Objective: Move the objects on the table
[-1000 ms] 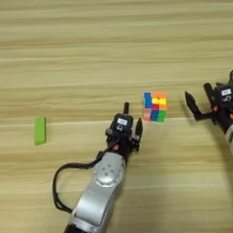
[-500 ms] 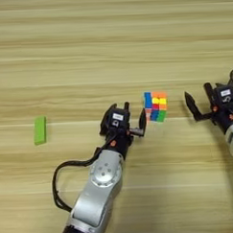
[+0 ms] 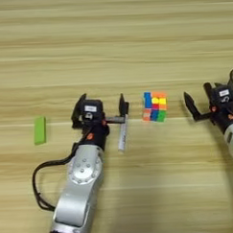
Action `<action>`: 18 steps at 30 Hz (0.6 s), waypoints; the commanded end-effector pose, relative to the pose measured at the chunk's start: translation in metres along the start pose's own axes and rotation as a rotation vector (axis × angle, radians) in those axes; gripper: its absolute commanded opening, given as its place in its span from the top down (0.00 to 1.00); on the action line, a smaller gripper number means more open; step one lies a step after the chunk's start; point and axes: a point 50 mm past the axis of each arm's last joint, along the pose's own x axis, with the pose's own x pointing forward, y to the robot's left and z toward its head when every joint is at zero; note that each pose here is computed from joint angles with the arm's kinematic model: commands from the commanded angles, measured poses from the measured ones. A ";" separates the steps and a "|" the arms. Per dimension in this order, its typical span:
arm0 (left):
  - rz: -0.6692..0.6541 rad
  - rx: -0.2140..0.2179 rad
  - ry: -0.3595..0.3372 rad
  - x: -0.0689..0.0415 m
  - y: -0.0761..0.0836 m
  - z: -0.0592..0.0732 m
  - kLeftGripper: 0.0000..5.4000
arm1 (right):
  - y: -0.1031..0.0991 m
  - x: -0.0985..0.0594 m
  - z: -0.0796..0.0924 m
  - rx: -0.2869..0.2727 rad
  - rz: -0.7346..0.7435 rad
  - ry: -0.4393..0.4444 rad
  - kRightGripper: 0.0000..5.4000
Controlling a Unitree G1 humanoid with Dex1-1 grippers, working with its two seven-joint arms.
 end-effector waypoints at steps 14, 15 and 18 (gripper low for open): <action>0.312 0.048 0.087 -0.033 0.066 0.002 0.01 | 0.000 0.002 0.006 -0.008 0.010 -0.018 0.00; 0.330 0.053 0.098 -0.035 0.071 0.001 0.01 | 0.000 0.002 0.006 -0.008 0.010 -0.018 0.00; 0.371 0.062 0.129 -0.039 0.081 -0.005 0.01 | 0.000 0.002 0.006 -0.009 0.010 -0.018 0.00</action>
